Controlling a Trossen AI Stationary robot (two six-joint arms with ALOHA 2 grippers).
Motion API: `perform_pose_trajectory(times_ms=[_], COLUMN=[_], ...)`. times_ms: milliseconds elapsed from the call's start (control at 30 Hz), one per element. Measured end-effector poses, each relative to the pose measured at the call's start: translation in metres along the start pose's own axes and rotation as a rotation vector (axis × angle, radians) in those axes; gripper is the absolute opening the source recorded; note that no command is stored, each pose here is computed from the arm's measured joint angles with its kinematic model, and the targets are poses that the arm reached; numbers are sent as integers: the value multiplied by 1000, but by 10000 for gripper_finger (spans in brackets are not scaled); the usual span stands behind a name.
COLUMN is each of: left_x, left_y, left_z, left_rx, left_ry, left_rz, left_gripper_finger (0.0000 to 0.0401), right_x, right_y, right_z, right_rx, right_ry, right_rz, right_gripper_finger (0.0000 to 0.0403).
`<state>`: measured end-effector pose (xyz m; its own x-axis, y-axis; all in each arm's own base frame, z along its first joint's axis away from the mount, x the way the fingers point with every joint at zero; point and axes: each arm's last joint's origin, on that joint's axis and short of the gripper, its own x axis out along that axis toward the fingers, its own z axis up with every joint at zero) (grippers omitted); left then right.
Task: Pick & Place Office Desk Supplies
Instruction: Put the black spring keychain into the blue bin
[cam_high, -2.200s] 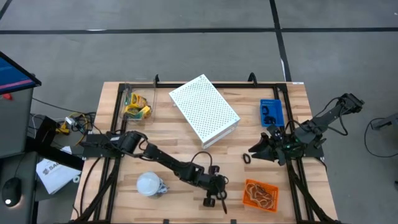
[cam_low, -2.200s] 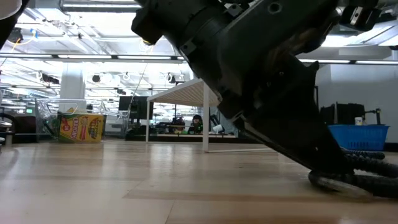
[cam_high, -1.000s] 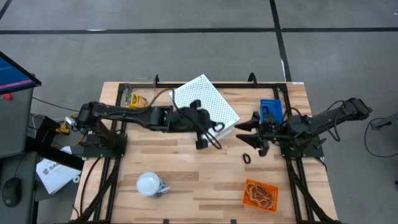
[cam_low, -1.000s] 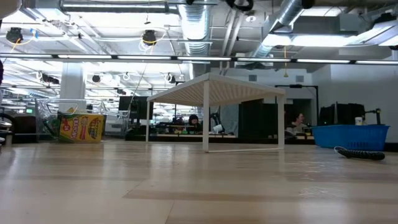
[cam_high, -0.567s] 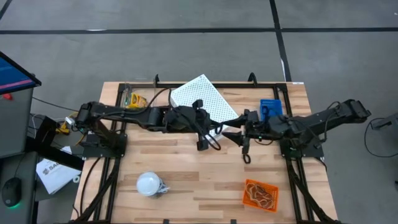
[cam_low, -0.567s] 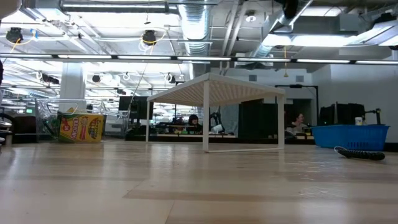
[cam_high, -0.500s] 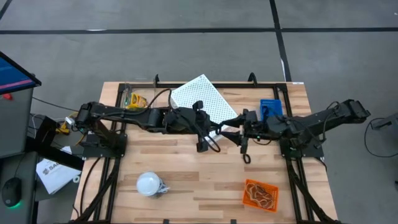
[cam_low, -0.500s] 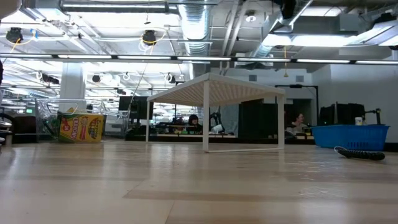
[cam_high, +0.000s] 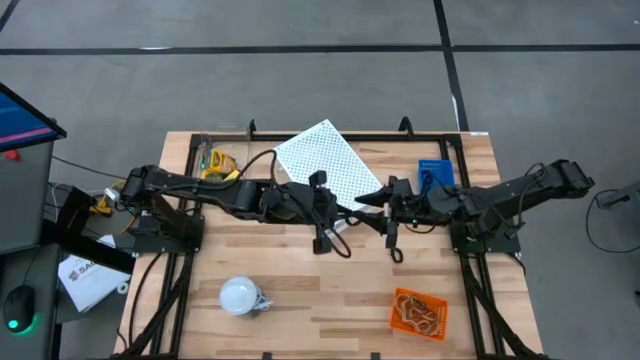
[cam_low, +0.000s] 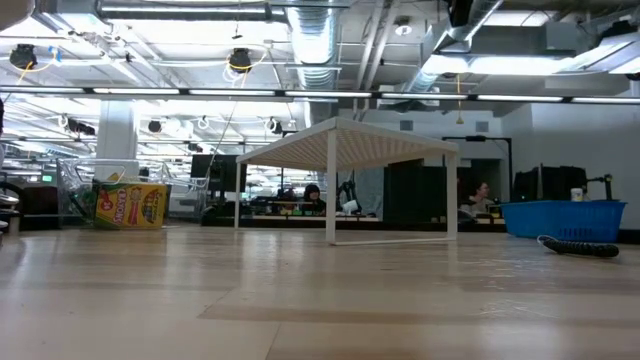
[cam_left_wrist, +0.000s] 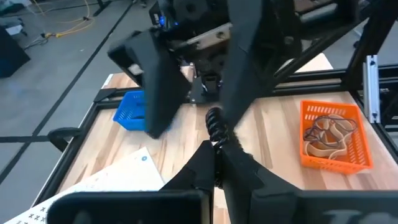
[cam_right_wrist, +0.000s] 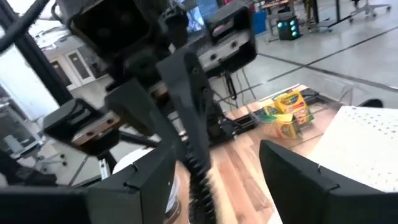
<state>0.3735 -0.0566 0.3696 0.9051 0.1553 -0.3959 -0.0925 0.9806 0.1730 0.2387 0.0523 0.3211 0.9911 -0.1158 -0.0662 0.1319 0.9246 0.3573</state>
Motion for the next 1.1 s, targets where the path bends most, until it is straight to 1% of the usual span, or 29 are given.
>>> perform_pose_trajectory(times_ms=[200, 367, 467, 600, 633, 800, 867, 933, 967, 1100], left_x=[1, 1, 1, 1, 1, -4, -10, -19, -25, -56], left_y=[4, 4, 4, 5, 5, 7, 9, 12, 14, 25], left_z=[0, 1, 1, -2, -3, -8, -4, 0, 4, 17], left_rx=[-5, -15, -15, -5, 1, 18, -2, -7, -17, -8], left_ry=[0, -9, -9, 22, 35, 92, 72, 62, 33, -40], left_rz=[14, 19, 19, 45, 53, 64, 70, 70, 70, 76], left_gripper_finger=[5, 5, 5, 6, 7, 26, 40, 57, 66, 96], right_x=[1, 0, 0, 0, 0, 0, 1, 1, 2, 4], right_y=[1, 1, 1, 1, 2, 1, -1, -3, -5, -13], right_z=[-5, -5, -6, -6, -6, -6, -6, -5, -4, -3], right_rx=[38, 39, 38, 36, 33, 43, 43, 49, 50, 54], right_ry=[50, 62, 65, 70, 70, 58, 55, 48, 46, 49], right_rz=[28, 44, 43, 45, 46, 19, 8, -10, -23, -64], right_gripper_finger=[190, 149, 106, 29, 19, 20, 10, 10, 10, 9])
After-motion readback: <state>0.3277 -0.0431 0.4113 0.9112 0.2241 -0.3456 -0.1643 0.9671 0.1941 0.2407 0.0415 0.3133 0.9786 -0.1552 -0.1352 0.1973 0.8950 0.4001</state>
